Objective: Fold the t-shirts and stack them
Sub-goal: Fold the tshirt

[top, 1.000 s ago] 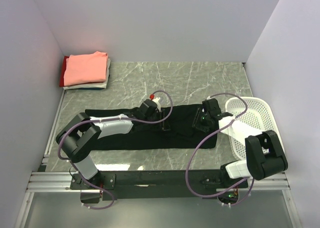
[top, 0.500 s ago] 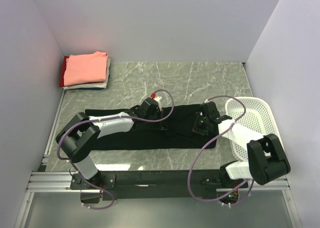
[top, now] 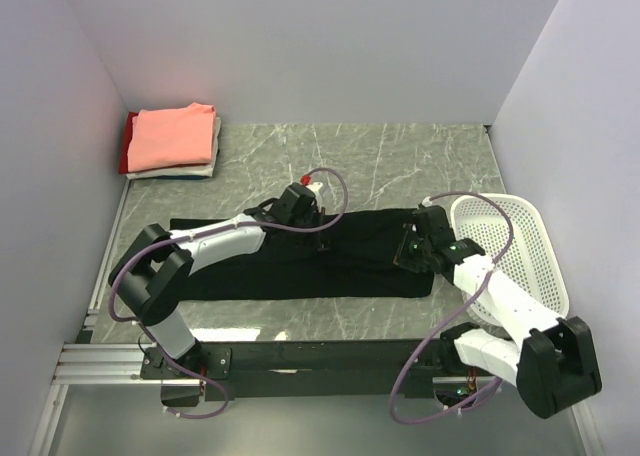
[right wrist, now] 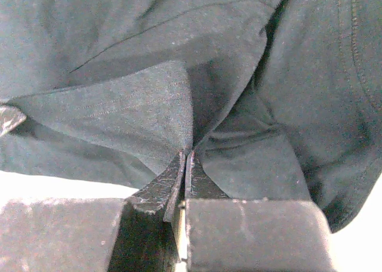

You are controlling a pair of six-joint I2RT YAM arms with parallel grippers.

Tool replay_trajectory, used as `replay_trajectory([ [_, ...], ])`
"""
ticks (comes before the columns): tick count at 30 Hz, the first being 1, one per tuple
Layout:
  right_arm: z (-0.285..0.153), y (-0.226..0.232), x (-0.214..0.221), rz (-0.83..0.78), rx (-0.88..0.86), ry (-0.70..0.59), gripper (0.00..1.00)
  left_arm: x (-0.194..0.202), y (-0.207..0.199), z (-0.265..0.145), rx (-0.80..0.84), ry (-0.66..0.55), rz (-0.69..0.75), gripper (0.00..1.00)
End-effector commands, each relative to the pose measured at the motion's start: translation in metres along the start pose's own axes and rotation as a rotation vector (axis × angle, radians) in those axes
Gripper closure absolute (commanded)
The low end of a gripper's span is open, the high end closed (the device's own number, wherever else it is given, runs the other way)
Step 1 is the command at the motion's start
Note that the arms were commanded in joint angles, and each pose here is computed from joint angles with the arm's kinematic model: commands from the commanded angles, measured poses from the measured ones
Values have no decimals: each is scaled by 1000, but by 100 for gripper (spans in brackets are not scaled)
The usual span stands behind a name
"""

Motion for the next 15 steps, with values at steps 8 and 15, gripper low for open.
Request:
replay_trajectory([
  [8, -26, 4, 10, 18, -34, 8, 100, -26, -4, -19, 48, -41, 23, 99],
  [15, -27, -6, 30, 29, -14, 45, 100, -19, -6, -15, 93, -4, 20, 99],
])
Point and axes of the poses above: each gripper's point midway between its finger pads, its own z axis out along the fingers, its own y axis along the line the jaws close on, x = y × z, the point moved 7 cm from there along -z, back along the fingers, and after that the axes turned 4 degrees about z, right-handed, at the moved point
